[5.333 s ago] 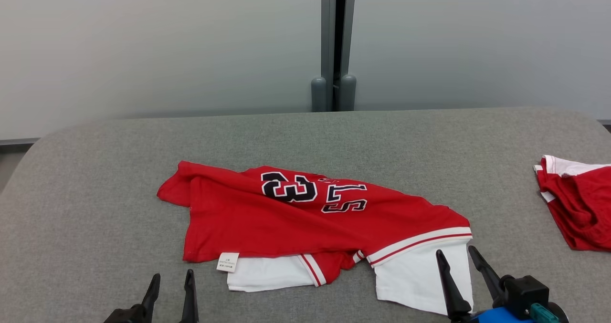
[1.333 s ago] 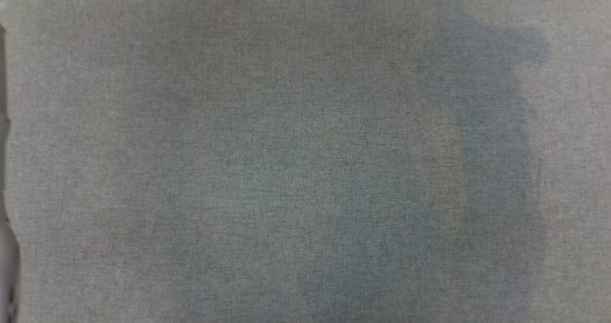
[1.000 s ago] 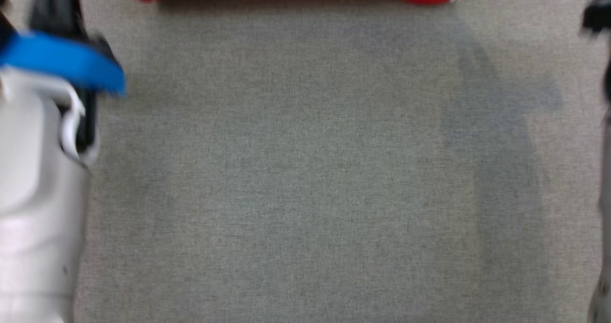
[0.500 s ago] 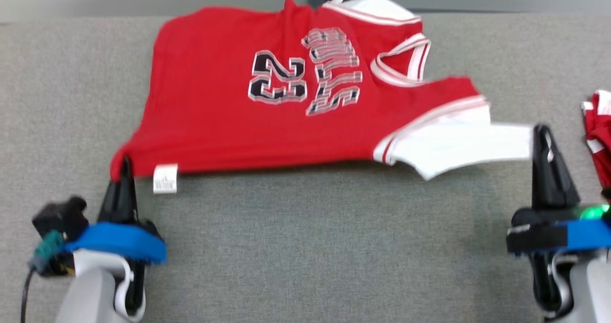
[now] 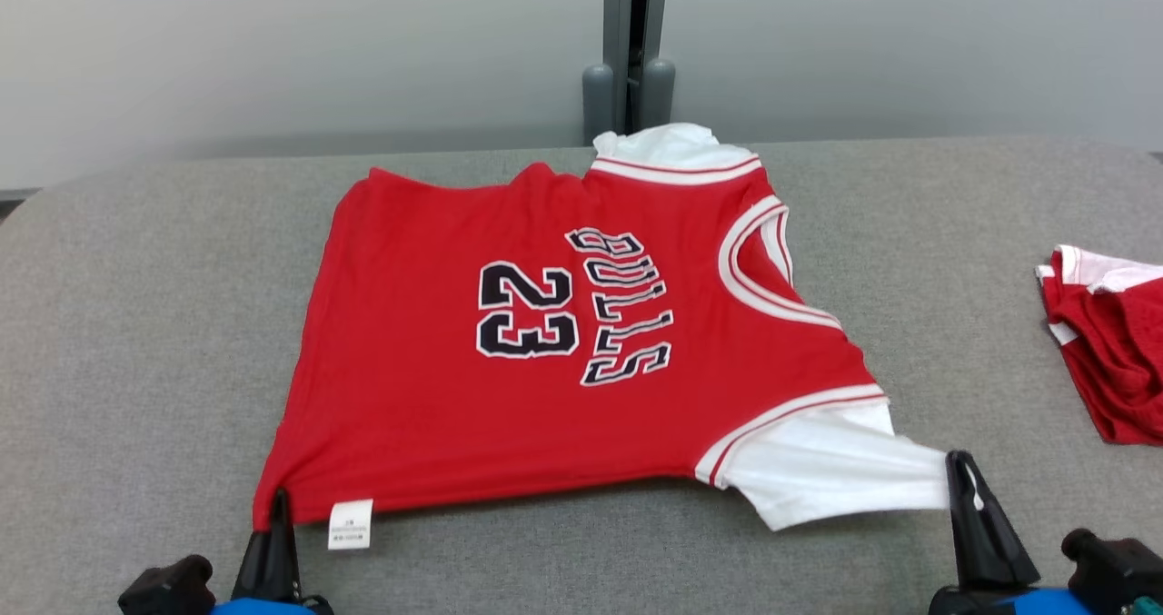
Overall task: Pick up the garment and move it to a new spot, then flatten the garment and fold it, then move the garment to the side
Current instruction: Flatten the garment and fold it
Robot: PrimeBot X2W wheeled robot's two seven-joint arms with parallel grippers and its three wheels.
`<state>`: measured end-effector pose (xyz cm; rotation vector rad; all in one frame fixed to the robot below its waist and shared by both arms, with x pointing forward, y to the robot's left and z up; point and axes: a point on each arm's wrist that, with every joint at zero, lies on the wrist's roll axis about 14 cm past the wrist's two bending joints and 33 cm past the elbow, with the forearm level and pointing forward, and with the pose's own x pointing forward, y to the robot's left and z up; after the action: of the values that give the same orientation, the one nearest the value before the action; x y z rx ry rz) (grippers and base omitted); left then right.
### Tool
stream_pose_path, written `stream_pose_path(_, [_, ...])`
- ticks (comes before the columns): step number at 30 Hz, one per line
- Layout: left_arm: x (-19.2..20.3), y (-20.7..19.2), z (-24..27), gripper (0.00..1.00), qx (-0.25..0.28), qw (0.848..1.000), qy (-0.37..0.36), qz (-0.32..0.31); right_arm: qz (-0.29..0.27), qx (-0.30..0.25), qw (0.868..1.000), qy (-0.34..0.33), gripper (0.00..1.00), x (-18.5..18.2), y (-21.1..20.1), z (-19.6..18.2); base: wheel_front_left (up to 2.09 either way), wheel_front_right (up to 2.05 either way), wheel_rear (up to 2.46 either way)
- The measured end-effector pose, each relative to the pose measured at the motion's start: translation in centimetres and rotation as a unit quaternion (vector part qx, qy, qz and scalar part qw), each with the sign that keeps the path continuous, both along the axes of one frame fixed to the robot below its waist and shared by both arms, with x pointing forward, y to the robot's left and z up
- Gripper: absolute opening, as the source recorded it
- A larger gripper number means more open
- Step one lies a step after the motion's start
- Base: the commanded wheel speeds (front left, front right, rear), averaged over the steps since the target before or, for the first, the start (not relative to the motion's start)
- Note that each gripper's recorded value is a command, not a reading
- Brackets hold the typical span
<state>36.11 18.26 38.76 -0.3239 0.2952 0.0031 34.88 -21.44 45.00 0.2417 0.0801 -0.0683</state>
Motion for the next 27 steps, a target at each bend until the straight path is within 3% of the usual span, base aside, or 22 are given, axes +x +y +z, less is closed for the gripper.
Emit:
stream_pose_path(18, [-7.3, 0.0, -1.6, 0.0, -0.009, 0.999, 0.034, 0.016, -0.01, 0.018, 0.997, 0.07, 0.0, -8.4, 0.2, -3.9, 0.0, 0.0, 0.0])
stream_pose_path(27, [-4.1, -1.0, 0.6, 0.0, -0.016, 1.0, -0.007, 0.005, -0.023, 0.017, 0.999, 0.025, 0.0, -5.2, -0.7, -1.4, 0.0, 0.0, 0.0])
